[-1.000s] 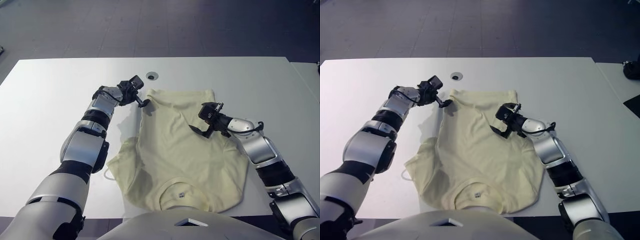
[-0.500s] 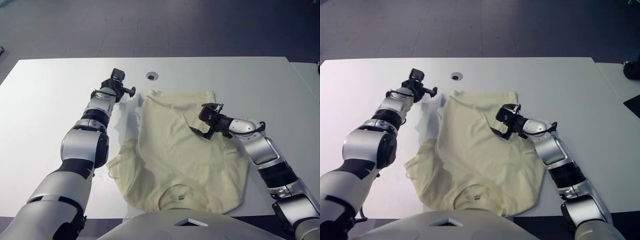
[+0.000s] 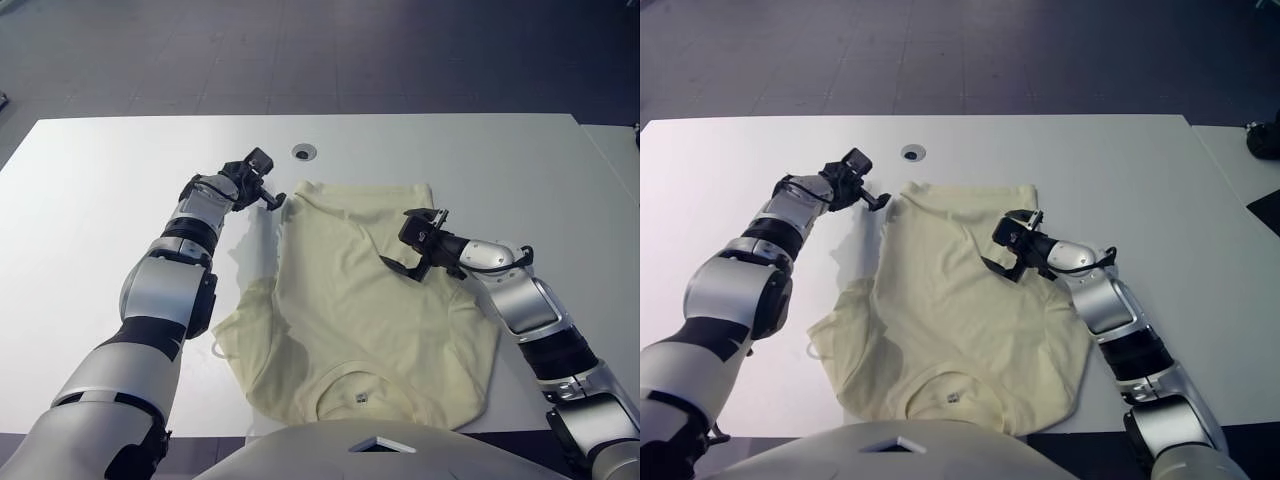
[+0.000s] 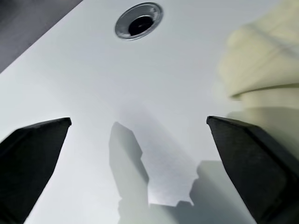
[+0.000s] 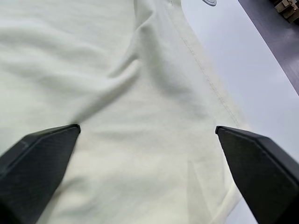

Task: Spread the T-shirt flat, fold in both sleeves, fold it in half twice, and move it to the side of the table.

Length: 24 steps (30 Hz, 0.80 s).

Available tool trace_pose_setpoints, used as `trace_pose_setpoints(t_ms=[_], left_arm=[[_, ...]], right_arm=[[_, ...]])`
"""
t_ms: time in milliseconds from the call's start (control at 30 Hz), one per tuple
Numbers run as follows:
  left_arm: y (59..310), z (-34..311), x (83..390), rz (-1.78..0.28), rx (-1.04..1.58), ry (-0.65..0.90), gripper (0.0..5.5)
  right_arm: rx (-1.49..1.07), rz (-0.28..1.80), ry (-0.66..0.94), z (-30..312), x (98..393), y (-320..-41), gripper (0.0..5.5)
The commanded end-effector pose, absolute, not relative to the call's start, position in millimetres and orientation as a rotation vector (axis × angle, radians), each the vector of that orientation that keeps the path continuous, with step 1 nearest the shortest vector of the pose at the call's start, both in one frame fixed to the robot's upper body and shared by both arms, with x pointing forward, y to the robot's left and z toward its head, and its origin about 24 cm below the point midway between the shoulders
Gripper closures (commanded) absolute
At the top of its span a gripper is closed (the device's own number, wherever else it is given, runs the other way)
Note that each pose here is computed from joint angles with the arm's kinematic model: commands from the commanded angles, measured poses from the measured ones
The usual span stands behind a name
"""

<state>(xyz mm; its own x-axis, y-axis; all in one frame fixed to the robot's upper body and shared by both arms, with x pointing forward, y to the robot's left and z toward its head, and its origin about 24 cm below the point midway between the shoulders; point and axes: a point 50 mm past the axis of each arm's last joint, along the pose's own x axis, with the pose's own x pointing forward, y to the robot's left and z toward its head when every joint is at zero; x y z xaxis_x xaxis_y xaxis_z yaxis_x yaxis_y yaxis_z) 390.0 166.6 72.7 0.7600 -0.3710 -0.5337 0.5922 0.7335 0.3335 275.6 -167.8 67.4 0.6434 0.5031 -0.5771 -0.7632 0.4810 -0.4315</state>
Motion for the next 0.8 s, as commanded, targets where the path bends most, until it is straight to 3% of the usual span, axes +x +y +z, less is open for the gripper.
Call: trace_pose_setpoints(t_ms=[33, 233, 433, 800], left_arm=[[155, 65, 386, -0.628, 0.533, 0.469, 0.10], [142, 45, 376, -0.678, 0.573, 0.529, 0.10], [147, 38, 377, -0.529, 0.635, 0.554, 0.10], [196, 26, 369, -0.293, 0.890, 0.653, 0.10]], right_arm=[[-0.721, 0.816, 0.549, 41, 264, -176, 0.11], [-0.727, 0.824, 0.542, 42, 265, -175, 0.11], [-0.727, 0.817, 0.540, 44, 265, -177, 0.11], [-0.726, 0.818, 0.531, 45, 270, -174, 0.11]])
